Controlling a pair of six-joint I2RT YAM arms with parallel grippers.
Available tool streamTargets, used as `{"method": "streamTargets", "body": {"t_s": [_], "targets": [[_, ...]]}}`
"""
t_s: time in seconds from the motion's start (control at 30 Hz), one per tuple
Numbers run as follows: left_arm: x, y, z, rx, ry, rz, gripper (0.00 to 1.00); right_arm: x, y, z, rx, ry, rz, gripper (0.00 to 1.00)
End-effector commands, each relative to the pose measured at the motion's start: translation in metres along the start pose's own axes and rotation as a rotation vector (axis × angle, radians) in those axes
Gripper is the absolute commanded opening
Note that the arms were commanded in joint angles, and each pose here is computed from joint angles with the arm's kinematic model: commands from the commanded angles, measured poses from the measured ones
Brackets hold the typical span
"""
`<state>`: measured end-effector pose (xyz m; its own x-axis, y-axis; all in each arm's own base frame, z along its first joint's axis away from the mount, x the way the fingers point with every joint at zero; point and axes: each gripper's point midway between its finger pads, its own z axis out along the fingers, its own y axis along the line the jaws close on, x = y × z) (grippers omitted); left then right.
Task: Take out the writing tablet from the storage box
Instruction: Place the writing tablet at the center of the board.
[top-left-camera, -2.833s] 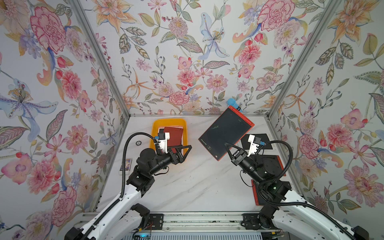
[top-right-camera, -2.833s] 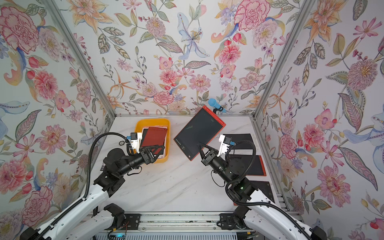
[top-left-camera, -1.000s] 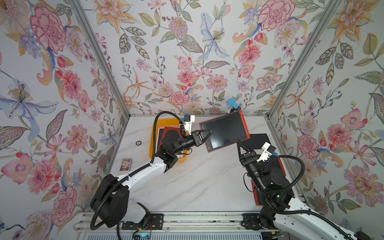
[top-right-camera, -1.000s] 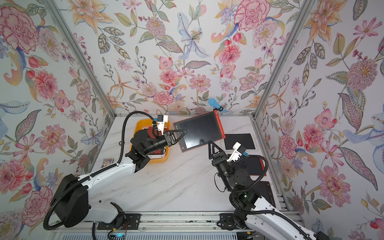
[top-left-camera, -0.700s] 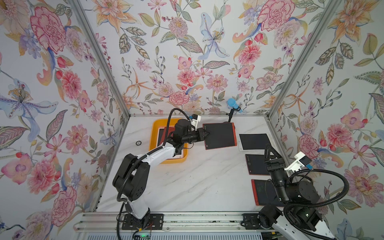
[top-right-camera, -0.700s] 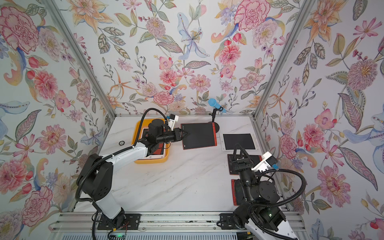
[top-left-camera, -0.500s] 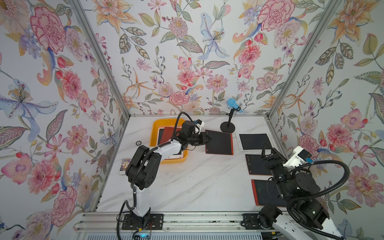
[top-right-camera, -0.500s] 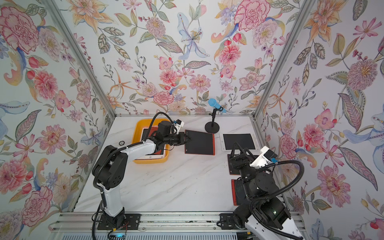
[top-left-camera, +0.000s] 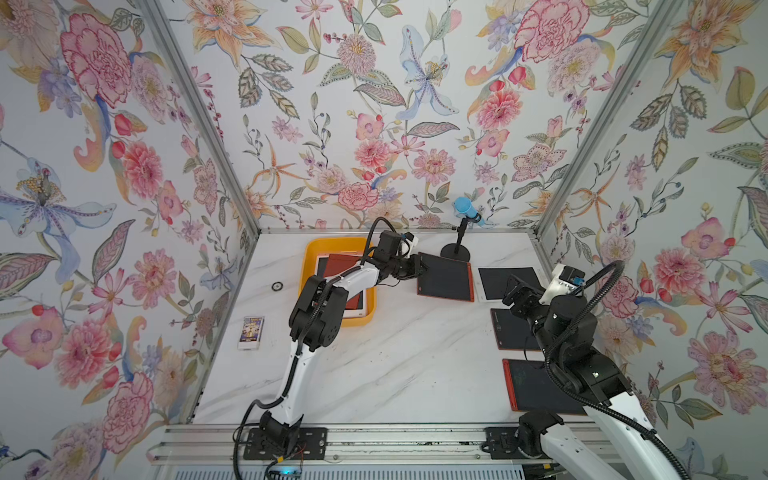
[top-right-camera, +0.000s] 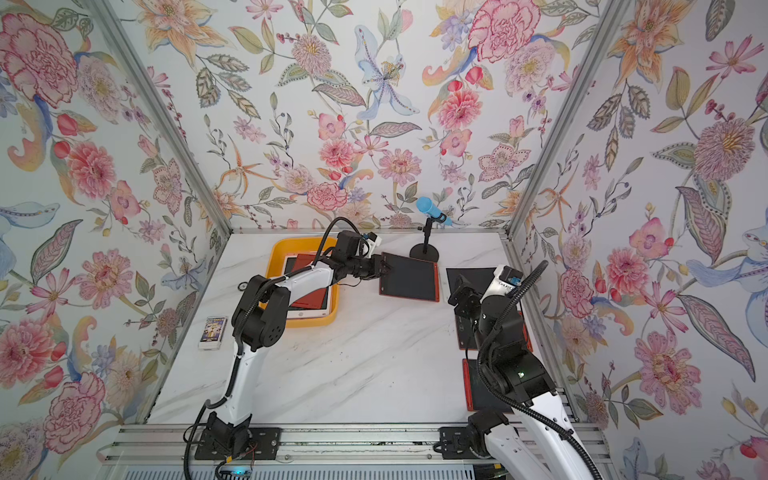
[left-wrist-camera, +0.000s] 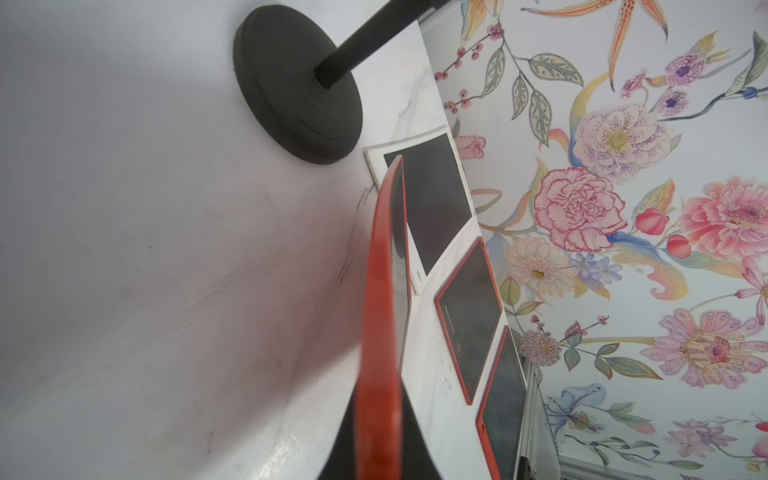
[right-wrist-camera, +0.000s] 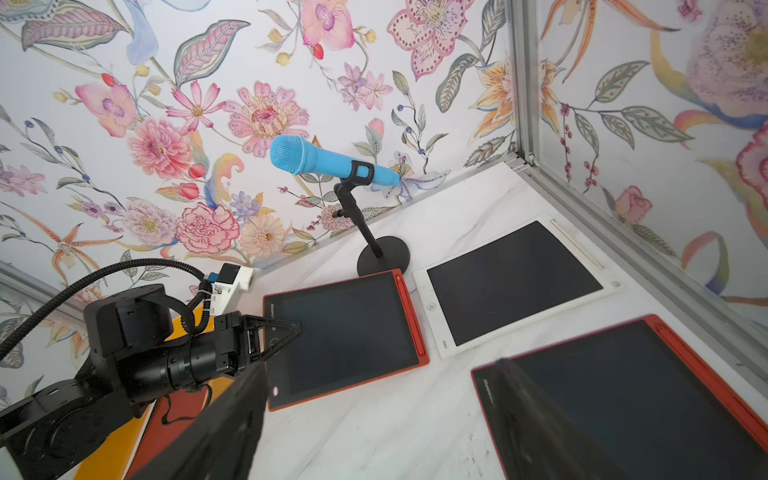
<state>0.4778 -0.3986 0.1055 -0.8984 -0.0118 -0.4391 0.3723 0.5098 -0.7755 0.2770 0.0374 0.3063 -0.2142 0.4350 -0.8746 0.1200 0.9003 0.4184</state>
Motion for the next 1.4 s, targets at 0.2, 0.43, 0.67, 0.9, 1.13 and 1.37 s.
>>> {"method": "streamTargets", "body": {"t_s": [0.2,0.43,0.67,0.9,1.13,1.37], "targets": [[0.033,0.071,0.010,-0.150,0.096,-0.096,0.21,0.018,-0.015,0.011,-0.030,0.061,0.096,0.84],[0.033,0.089,0.011,-0.235,0.129,-0.054,0.30,0.020,-0.018,0.013,-0.025,0.064,0.101,0.84],[0.029,0.105,0.011,-0.280,0.148,-0.044,0.46,0.025,-0.021,0.015,-0.018,0.077,0.102,0.84],[0.025,0.115,0.011,-0.319,0.153,-0.027,0.53,0.027,-0.022,0.016,-0.015,0.083,0.102,0.84],[-0.001,0.109,-0.011,-0.392,0.101,0.025,0.62,0.032,-0.020,0.020,-0.023,0.106,0.101,0.84],[-0.029,0.074,-0.053,-0.458,0.007,0.111,0.67,0.033,-0.009,0.028,-0.050,0.122,0.107,0.83]]}}
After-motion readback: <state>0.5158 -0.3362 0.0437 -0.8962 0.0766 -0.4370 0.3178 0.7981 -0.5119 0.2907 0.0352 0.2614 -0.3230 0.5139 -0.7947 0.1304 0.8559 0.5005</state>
